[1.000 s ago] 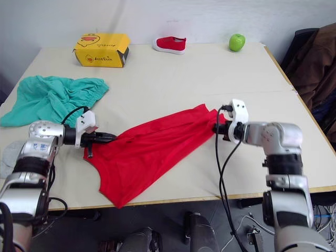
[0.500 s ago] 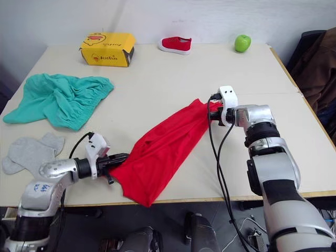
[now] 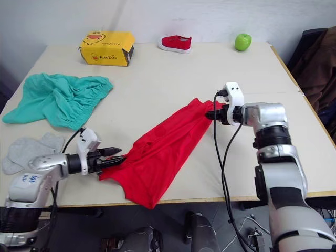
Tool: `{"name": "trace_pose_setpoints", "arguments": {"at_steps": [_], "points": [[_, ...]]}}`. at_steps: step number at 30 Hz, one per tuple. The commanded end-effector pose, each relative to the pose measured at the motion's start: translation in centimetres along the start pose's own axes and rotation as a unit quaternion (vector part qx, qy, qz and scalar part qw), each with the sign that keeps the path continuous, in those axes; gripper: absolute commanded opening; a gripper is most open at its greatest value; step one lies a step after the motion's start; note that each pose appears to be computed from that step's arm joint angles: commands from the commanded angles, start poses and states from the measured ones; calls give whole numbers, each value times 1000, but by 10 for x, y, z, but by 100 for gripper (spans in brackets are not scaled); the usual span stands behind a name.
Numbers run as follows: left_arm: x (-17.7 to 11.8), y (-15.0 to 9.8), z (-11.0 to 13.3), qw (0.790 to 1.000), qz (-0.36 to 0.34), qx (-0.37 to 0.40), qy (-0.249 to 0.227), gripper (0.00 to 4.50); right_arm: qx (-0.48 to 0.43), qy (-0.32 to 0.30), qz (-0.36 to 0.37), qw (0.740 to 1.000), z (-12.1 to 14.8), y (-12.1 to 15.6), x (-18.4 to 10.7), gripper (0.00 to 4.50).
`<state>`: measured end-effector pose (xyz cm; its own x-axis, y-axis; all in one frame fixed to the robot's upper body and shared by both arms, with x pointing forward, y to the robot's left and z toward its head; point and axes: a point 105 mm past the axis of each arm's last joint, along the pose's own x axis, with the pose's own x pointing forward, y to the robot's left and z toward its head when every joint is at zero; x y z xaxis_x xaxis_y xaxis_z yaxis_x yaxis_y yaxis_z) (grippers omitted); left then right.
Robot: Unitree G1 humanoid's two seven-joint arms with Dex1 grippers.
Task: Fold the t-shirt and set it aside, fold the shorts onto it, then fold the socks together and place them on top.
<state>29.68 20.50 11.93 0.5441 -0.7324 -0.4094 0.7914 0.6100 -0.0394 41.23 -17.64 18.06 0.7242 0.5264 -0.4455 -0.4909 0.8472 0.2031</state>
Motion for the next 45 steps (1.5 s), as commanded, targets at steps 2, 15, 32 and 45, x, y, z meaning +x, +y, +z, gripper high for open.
{"name": "trace_pose_setpoints", "arguments": {"at_steps": [2,15,32,45], "points": [[-23,14,38,997,-39,50,-49,402,-10,-16,32,999,4,34,-35,424],[75,56,100,989,-69,133,6,444,47,47,173,983,-76,100,-60,450],[131,38,86,984,-79,151,52,444,205,93,201,953,-135,125,-36,450],[141,34,86,985,-74,150,51,168,222,105,182,952,-133,132,-9,321]]}}
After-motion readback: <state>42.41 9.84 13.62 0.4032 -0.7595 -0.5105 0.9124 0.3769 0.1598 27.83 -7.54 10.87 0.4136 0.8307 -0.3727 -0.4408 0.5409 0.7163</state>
